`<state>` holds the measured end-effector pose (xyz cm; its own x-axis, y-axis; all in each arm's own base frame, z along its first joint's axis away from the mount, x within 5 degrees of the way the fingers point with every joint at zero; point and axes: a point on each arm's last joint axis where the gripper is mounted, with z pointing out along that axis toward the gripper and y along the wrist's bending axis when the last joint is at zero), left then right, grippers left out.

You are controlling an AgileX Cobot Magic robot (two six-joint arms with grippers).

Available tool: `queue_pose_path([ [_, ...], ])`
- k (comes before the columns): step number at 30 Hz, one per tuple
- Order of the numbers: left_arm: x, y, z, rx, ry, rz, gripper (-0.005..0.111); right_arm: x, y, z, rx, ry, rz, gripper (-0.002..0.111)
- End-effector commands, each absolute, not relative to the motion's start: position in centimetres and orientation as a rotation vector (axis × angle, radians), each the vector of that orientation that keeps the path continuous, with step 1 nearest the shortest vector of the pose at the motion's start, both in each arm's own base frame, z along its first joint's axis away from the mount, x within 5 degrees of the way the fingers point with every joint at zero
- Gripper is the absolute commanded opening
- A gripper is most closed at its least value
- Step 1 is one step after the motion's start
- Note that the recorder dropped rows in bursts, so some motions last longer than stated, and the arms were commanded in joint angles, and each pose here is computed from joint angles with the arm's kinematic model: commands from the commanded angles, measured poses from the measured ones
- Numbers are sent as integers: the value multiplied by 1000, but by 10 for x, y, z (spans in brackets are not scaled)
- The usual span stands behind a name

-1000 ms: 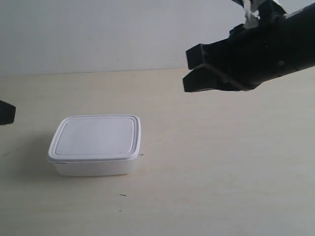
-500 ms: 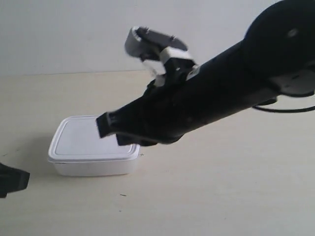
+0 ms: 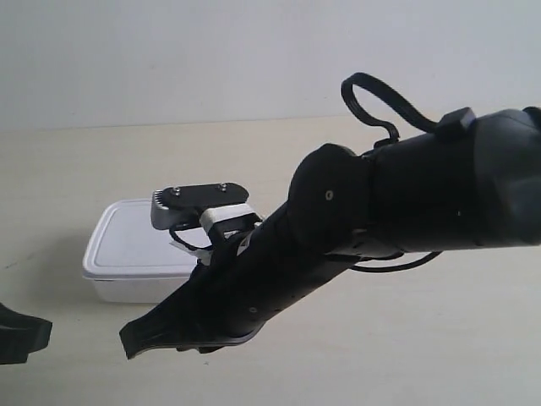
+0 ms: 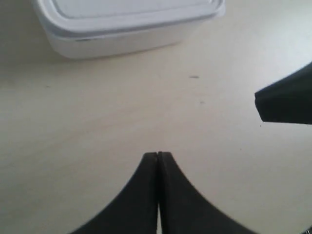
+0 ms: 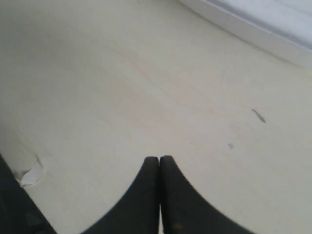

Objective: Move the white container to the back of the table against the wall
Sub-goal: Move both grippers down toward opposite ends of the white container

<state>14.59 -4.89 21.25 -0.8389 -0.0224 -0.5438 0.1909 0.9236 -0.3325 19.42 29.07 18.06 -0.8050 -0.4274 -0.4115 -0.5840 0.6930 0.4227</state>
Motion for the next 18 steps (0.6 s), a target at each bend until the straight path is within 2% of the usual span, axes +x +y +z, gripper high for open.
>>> queue_pose_path([
  [1, 159, -48, 201, 71, 2547, -476, 0, 201, 294, 175, -779, 2589, 765, 0],
  [18, 218, -51, 178, 11, 2638, -413, 0, 223, 296, 146, -692, 2593, 686, 0],
])
